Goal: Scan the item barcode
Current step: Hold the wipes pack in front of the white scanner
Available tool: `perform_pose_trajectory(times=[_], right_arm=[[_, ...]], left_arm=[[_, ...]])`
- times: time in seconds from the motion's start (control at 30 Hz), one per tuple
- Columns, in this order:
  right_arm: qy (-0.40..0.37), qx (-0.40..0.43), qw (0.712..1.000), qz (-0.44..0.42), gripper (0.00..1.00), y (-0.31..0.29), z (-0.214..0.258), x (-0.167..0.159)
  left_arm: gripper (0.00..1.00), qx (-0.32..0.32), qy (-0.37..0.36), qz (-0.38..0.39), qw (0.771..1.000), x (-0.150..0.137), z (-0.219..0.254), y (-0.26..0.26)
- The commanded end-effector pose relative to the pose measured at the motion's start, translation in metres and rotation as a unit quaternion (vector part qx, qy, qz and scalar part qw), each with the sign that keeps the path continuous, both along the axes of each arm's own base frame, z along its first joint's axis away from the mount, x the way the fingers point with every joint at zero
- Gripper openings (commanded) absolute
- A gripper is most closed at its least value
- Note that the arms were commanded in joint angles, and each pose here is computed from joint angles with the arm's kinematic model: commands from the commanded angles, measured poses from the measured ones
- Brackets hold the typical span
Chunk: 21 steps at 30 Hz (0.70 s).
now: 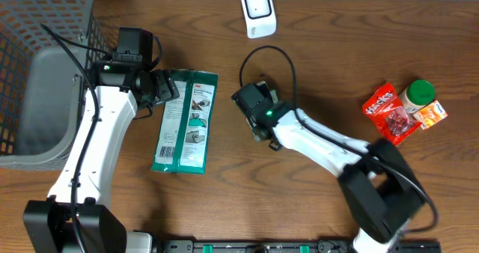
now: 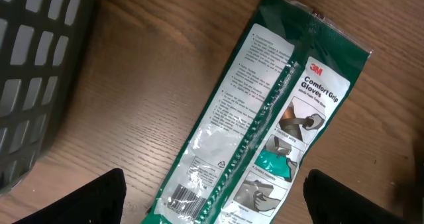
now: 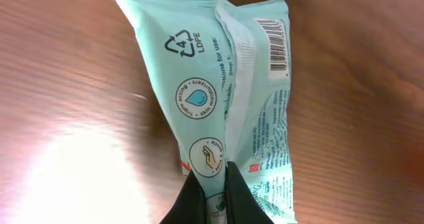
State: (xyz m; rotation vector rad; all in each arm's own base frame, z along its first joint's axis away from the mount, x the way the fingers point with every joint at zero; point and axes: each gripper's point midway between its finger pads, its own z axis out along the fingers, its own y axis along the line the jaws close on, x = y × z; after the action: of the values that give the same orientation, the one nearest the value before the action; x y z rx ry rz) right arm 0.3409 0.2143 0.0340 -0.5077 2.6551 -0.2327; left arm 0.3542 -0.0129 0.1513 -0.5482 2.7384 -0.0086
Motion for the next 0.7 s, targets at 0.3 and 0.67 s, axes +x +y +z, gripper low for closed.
perform_pose_trajectory(times=[0.3,0.67], right_arm=[[-0.048,0.267,0.962,0.002,0.01,0.033,0.146,-0.010],[-0.006,0.553,0.833,0.005,0.01,0.045,0.262,0.021]], left_arm=[[0.86,0.006,-0.009,0.002,1.000,0.003,0.007,0.003],[0.86,0.006,-0.009,0.002,1.000,0.003,0.007,0.003]])
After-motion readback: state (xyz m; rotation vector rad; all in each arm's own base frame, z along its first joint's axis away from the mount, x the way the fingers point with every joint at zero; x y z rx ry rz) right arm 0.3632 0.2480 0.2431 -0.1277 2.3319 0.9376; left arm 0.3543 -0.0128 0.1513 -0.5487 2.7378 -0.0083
